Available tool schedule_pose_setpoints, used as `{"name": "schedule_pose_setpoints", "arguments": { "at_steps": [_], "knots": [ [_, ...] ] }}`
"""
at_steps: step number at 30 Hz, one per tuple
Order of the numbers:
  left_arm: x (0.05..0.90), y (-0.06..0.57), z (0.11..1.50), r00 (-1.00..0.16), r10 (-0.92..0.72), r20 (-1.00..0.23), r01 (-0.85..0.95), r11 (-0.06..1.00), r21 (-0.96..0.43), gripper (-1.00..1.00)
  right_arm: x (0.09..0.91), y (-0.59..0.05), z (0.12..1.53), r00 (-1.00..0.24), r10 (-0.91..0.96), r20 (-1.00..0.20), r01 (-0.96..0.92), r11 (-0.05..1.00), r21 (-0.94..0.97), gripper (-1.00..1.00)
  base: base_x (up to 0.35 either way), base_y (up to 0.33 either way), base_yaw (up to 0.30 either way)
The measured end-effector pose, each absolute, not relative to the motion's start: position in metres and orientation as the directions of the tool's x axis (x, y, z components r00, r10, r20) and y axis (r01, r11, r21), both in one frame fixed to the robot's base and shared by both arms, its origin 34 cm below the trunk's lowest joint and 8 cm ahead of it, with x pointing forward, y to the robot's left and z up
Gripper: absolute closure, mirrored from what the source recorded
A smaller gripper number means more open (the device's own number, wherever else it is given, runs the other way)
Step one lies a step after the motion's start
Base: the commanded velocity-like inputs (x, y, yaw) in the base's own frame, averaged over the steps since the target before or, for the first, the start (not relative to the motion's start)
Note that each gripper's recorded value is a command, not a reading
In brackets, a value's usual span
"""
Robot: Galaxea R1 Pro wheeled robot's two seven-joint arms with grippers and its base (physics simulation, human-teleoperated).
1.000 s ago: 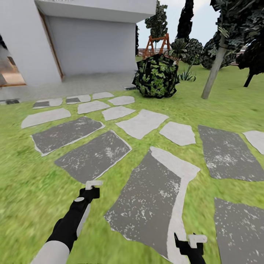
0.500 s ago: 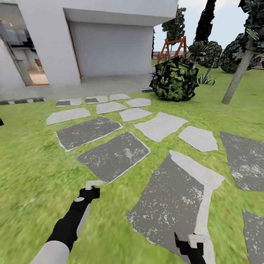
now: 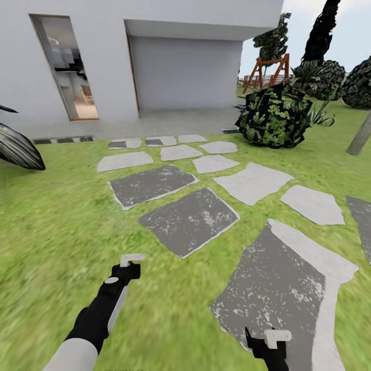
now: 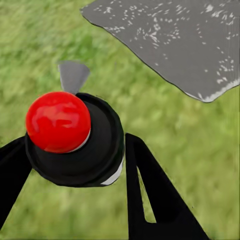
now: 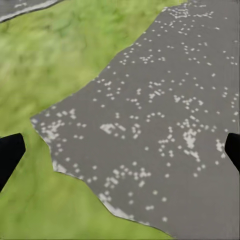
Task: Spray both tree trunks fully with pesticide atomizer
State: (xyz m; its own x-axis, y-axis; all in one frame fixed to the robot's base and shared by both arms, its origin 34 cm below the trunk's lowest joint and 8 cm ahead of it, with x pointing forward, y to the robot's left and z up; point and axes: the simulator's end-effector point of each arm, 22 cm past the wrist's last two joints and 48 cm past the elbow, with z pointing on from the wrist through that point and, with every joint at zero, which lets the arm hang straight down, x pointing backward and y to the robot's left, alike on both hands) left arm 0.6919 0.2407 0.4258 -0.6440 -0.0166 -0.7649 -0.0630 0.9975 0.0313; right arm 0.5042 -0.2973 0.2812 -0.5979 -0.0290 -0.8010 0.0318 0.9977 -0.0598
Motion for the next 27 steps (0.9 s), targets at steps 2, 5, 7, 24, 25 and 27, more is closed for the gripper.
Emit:
{"name": "schedule_pose_setpoints", "arguments": {
  "at_steps": [2, 5, 7, 24, 25, 27],
  "knots": [
    [0.692, 0.241, 0.427, -0.642, -0.017, -0.766, -0.063, 0.998, 0.031, 1.00, 0.505, -0.297, 0.282, -0.596, -0.029, -0.802, 0.032, 0.998, -0.060, -1.00, 0.000, 0.308, 0.223],
    [0.693, 0.241, 0.429, -0.640, -0.016, -0.768, -0.063, 0.998, 0.031, 1.00, 0.506, -0.297, 0.283, -0.594, -0.029, -0.804, 0.032, 0.998, -0.060, -1.00, 0.000, 0.308, 0.223],
    [0.693, 0.241, 0.430, -0.639, -0.016, -0.769, -0.063, 0.998, 0.031, 1.00, 0.506, -0.297, 0.284, -0.592, -0.029, -0.805, 0.032, 0.998, -0.060, -1.00, 0.000, 0.307, 0.223],
    [0.695, 0.241, 0.440, -0.626, -0.016, -0.780, -0.063, 0.998, 0.030, 1.00, 0.511, -0.297, 0.291, -0.579, -0.029, -0.815, 0.033, 0.998, -0.059, -1.00, 0.000, 0.308, 0.223],
    [0.695, 0.241, 0.440, -0.625, -0.016, -0.780, -0.063, 0.998, 0.030, 1.00, 0.511, -0.297, 0.291, -0.578, -0.029, -0.815, 0.033, 0.998, -0.059, -1.00, 0.000, 0.307, 0.223],
    [0.696, 0.241, 0.441, -0.624, -0.016, -0.782, -0.063, 0.998, 0.030, 1.00, 0.512, -0.297, 0.292, -0.577, -0.029, -0.817, 0.033, 0.998, -0.059, -1.00, 0.000, 0.307, 0.223]
  ]
}}
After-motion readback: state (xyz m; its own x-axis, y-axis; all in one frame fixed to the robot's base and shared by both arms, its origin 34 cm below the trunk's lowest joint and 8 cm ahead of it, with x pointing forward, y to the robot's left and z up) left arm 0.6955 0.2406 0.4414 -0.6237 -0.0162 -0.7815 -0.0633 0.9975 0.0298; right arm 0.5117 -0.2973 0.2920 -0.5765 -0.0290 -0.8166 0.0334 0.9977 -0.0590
